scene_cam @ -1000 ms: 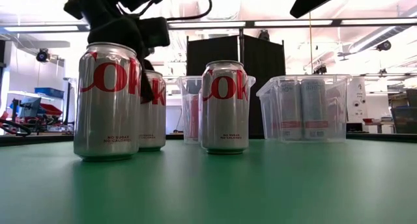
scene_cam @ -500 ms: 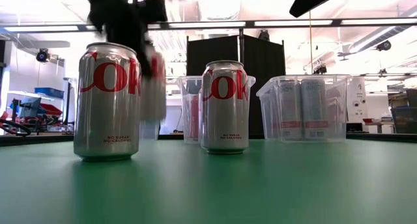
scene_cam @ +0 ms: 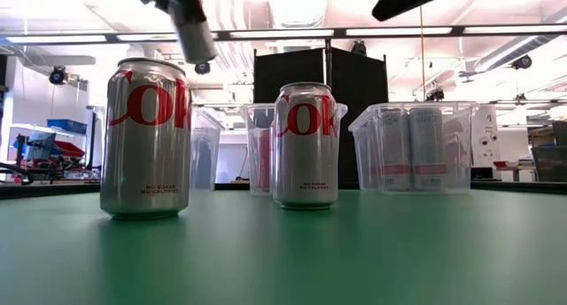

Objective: Sort soda cans
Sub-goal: Put the top left silver soda can into the top left transparent bin

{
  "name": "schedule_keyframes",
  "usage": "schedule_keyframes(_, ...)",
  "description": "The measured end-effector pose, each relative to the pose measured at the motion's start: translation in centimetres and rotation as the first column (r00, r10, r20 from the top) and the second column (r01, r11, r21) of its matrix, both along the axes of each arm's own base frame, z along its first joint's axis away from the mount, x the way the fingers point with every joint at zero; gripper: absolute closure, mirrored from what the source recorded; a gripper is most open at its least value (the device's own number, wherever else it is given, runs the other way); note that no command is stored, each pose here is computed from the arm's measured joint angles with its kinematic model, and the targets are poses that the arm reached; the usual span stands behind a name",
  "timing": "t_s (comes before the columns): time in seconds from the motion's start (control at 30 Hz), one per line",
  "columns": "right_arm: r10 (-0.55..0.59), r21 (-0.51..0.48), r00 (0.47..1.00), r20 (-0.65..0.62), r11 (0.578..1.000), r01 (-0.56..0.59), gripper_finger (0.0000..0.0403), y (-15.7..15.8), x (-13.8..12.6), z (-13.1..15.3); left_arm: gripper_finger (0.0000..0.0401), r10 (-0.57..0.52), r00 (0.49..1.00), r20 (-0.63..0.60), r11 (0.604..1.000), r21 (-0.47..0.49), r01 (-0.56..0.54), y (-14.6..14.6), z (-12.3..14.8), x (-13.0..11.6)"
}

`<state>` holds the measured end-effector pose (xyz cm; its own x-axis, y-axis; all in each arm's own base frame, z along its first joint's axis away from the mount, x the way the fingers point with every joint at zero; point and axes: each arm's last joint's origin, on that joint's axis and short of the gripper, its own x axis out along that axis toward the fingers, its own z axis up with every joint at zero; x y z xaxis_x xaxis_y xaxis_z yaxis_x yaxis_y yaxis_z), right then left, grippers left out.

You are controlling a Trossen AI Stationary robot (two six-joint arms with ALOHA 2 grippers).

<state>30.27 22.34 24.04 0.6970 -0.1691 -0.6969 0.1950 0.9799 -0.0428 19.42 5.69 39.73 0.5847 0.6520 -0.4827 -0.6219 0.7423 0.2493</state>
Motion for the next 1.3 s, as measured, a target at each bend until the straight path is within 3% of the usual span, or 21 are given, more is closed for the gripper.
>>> schedule_keyframes(0.17,-0.010,-0.016,1.000,-0.014,1.000,0.010,0.0039,-0.6,0.3,-0.5,0.0122,0.239,0.970,-0.044,0.961,-0.131,-0.243,5.9,-2.7,-2.1)
schedule_keyframes(0.27,-0.009,-0.030,1.000,-0.018,0.999,0.009,0.0039,-1.1,0.6,-0.5,0.0122,0.312,0.942,-0.121,0.915,-0.228,-0.332,8.8,-5.9,-2.6)
schedule_keyframes(0.37,-0.012,-0.035,1.000,-0.021,0.999,0.012,0.0039,-1.4,0.9,-0.5,0.0122,0.349,0.921,-0.172,0.886,-0.261,-0.384,11.1,-9.0,-2.2)
schedule_keyframes(0.47,-0.010,-0.031,1.000,-0.024,0.999,0.010,0.0039,-1.4,0.9,-0.5,0.0122,0.330,0.919,-0.213,0.866,-0.320,-0.385,12.4,-12.1,-1.7)
schedule_keyframes(0.57,-0.010,-0.030,1.000,-0.024,1.000,0.010,0.0039,-1.4,0.9,-0.5,0.0122,0.355,0.918,-0.175,0.864,-0.314,-0.394,13.9,-13.4,-0.8)
schedule_keyframes(0.67,-0.011,-0.029,1.000,-0.025,1.000,0.011,0.0039,-1.4,0.9,-0.5,0.0122,0.351,0.902,-0.249,0.840,-0.341,-0.421,14.5,-15.4,-0.4)
schedule_keyframes(0.8,-0.020,-0.021,1.000,-0.024,1.000,0.020,0.0039,-1.5,0.9,-0.6,0.0122,0.349,0.902,-0.254,0.842,-0.337,-0.421,15.5,-16.0,0.3)
schedule_keyframes(0.93,-0.025,-0.018,0.999,-0.029,1.000,0.025,0.0039,-1.4,0.7,-0.8,0.0122,0.310,0.888,-0.339,0.838,-0.344,-0.424,15.8,-17.5,0.3)
schedule_keyframes(1.3,-0.046,0.003,0.997,-0.064,0.999,0.046,0.0039,-1.7,0.2,-2.2,0.0122,0.312,0.889,-0.336,0.822,-0.374,-0.430,16.1,-18.3,0.3)
